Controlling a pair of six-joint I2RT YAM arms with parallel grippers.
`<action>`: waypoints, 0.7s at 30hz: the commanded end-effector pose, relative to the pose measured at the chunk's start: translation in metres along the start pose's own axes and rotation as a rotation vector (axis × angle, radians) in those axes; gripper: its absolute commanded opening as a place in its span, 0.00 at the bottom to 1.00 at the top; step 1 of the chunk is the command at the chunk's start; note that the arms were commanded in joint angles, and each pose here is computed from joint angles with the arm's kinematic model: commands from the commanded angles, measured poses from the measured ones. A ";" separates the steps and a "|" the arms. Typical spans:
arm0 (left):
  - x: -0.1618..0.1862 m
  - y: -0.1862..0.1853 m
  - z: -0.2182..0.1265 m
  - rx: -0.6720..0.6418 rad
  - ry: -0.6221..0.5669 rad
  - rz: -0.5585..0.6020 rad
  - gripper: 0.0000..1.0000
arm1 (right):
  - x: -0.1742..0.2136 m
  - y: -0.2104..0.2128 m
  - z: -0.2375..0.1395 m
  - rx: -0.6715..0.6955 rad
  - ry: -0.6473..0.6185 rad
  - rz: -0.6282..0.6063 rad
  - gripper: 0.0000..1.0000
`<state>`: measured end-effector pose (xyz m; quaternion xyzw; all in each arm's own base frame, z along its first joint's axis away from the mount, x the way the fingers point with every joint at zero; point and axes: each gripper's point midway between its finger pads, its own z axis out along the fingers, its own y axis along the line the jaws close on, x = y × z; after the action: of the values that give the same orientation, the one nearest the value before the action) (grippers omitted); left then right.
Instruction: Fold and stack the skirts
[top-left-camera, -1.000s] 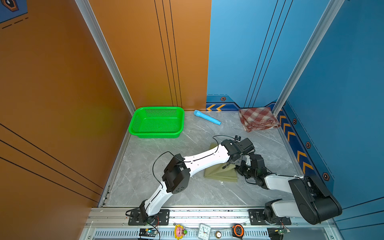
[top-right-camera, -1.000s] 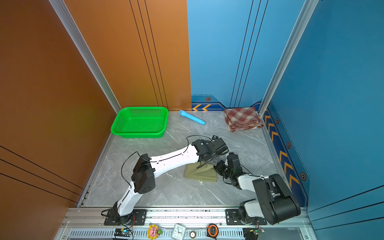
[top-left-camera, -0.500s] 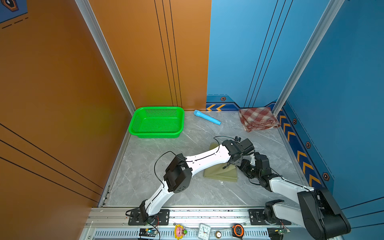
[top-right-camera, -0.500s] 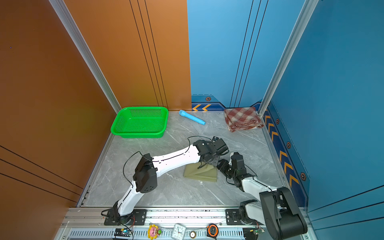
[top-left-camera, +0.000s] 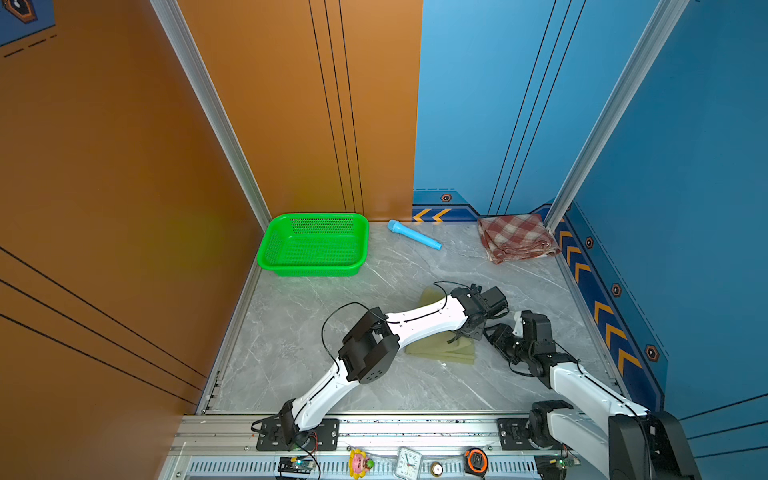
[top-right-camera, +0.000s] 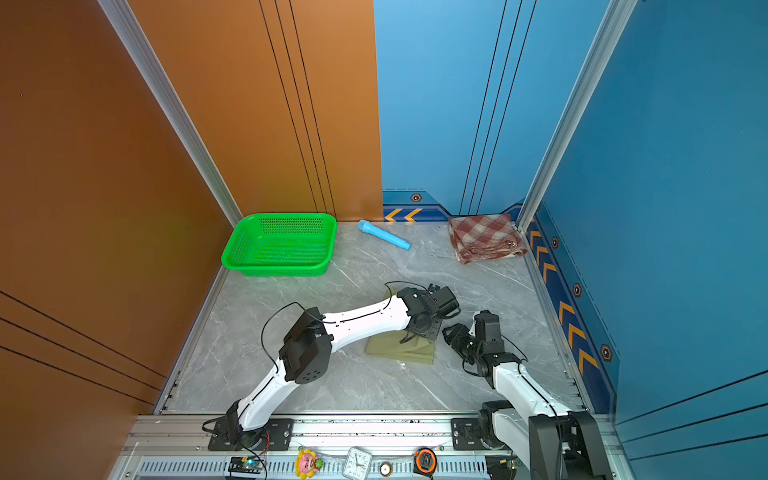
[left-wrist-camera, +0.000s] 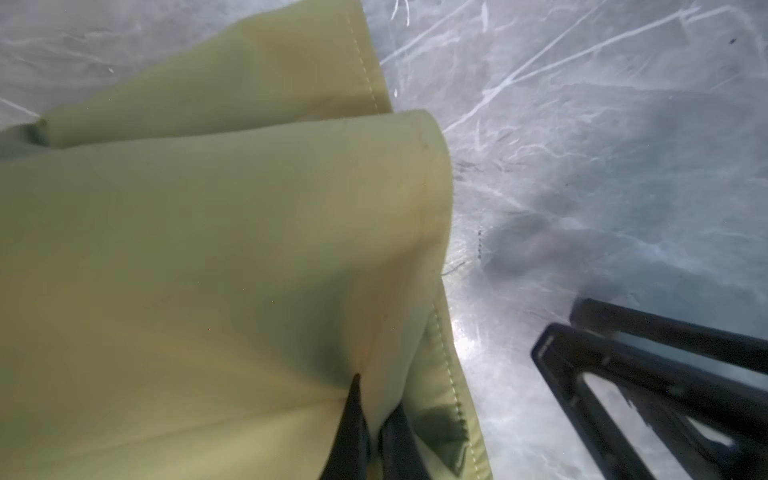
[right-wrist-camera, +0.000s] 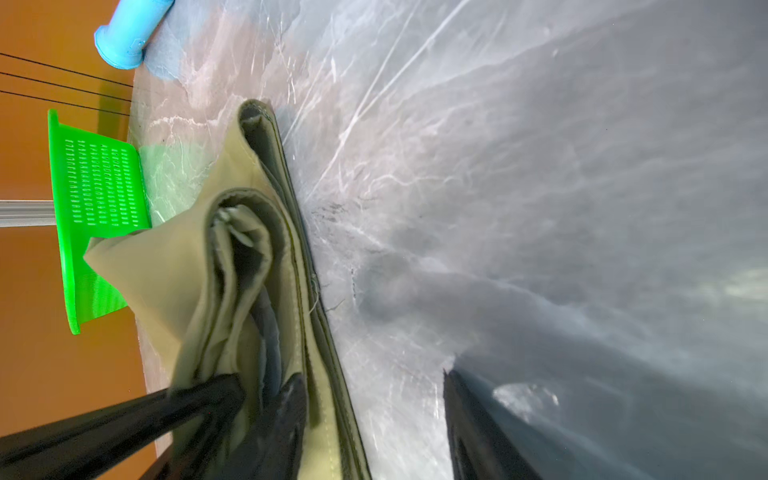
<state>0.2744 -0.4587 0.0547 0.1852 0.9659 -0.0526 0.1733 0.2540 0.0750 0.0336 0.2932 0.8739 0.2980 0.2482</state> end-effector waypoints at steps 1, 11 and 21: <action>0.004 -0.020 0.005 0.069 0.025 -0.023 0.17 | 0.012 -0.022 -0.002 0.089 0.059 0.037 0.56; -0.027 -0.033 -0.053 0.301 -0.104 -0.083 0.69 | -0.007 0.001 -0.002 0.025 0.081 0.032 0.64; -0.028 0.050 -0.073 0.275 -0.164 -0.189 0.70 | 0.007 0.033 0.009 0.041 0.137 -0.113 0.65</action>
<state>0.2853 -0.4262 0.1368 0.1238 0.9431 -0.2195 0.2170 0.2659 0.1005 0.0488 0.2459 0.8965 0.3082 0.2022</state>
